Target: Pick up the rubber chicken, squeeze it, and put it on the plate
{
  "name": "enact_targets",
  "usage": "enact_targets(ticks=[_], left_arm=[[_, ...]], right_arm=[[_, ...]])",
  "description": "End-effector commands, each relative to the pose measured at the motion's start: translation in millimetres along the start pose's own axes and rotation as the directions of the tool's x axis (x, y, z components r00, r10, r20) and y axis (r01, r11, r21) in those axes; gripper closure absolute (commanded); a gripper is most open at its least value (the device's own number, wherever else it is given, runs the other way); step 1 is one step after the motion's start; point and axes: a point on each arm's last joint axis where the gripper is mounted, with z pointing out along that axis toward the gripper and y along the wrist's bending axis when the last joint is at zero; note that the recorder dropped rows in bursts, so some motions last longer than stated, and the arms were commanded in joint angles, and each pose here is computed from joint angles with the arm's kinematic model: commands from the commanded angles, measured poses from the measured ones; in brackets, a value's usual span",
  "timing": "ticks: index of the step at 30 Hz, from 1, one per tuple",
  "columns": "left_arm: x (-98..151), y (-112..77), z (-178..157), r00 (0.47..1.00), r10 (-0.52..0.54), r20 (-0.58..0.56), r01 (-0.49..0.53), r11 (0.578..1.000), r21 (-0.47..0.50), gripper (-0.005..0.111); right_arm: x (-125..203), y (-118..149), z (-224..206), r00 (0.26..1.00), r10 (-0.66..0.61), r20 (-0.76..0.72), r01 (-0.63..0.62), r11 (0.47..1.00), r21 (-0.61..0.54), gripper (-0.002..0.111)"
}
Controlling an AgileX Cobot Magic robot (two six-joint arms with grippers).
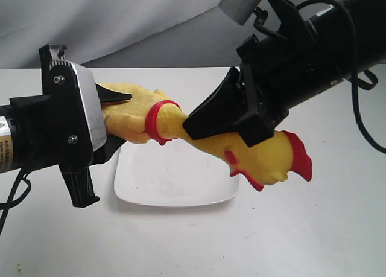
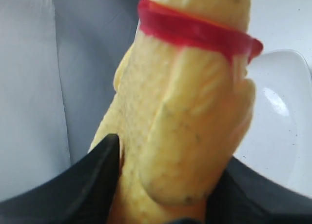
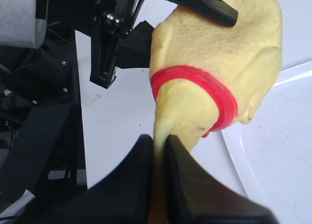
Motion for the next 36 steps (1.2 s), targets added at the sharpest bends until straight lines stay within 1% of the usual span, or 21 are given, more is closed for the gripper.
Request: enact_targets(ticks=[1,3,5,8,10,13,14,16,18,20,26,28,29,31,32,33,34,36], left_arm=[[-3,-1.8,0,0.999,-0.022,0.023,0.022,1.0,0.02,0.033],[-1,-0.5,0,1.0,-0.026,0.005,0.026,1.0,0.005,0.014],[0,0.1,0,1.0,-0.03,-0.003,0.03,1.0,-0.002,0.012],[0,0.0,0,1.0,-0.03,-0.002,0.03,1.0,-0.001,0.016],[0,0.0,0,1.0,-0.03,-0.002,0.03,1.0,-0.001,0.022],[0,0.0,0,1.0,-0.03,-0.002,0.03,1.0,-0.001,0.039],[0,0.0,0,1.0,-0.03,-0.002,0.03,1.0,-0.001,0.048],[0,0.0,0,1.0,-0.03,-0.002,0.03,1.0,-0.001,0.069],[0,0.0,0,0.998,-0.067,-0.002,0.067,0.998,-0.001,0.091],[0,-0.1,0,0.996,-0.085,0.0,0.085,0.996,0.001,0.106],[0,-0.2,0,0.997,-0.08,0.0,0.08,0.997,0.001,0.106],[-1,-0.6,0,0.997,-0.08,0.006,0.08,0.997,0.007,0.101],[-2,-1.6,0,0.997,-0.081,0.019,0.08,0.997,0.019,0.087],[-3,-2.1,0,0.996,-0.084,0.025,0.083,0.996,0.024,0.054],[-3,-1.8,0,0.995,-0.1,0.021,0.1,0.995,0.022,0.03],[-2,-1.2,0,0.994,-0.11,0.015,0.11,0.994,0.014,0.013],[-1,-0.1,0,0.986,-0.166,0.01,0.166,0.986,0.003,0.004],[-4,4.6,-2,0.966,-0.258,0.028,0.258,0.966,-0.019,0.004]], right_arm=[[-5,4,-4,0.999,-0.013,0.039,0.013,1.0,-0.003,0.108],[-5,4,-4,0.999,-0.013,0.039,0.013,1.0,-0.003,0.108],[-5,4,-4,0.999,-0.013,0.039,0.013,1.0,-0.003,0.108],[-5,4,-4,0.999,-0.013,0.039,0.013,1.0,-0.003,0.108],[-5,4,-4,0.999,-0.01,0.04,0.01,1.0,-0.003,0.108],[-5,4,-4,0.999,-0.01,0.04,0.01,1.0,-0.003,0.108],[-5,4,-4,0.999,-0.01,0.04,0.01,1.0,-0.003,0.108],[-5,4,-4,0.999,-0.01,0.04,0.01,1.0,-0.003,0.108],[-5,4,-4,0.999,-0.01,0.04,0.01,1.0,-0.003,0.108],[-5,4,-4,0.999,-0.01,0.04,0.01,1.0,-0.003,0.108],[-5,4,-4,0.999,-0.01,0.04,0.01,1.0,-0.003,0.108],[-5,4,-4,0.999,-0.01,0.041,0.01,1.0,-0.002,0.108],[-5,4,-4,0.999,-0.01,0.041,0.01,1.0,0.0,0.108],[-6,2,-4,0.999,-0.01,0.05,0.009,1.0,0.015,0.108],[-6,1,-4,0.999,-0.011,0.053,0.01,1.0,0.024,0.108],[-7,1,-4,0.998,-0.011,0.058,0.01,0.999,0.033,0.108],[-7,-1,-5,0.998,-0.012,0.067,0.009,0.999,0.049,0.108],[-10,-6,-5,0.996,-0.019,0.093,0.008,0.994,0.109,0.108]])
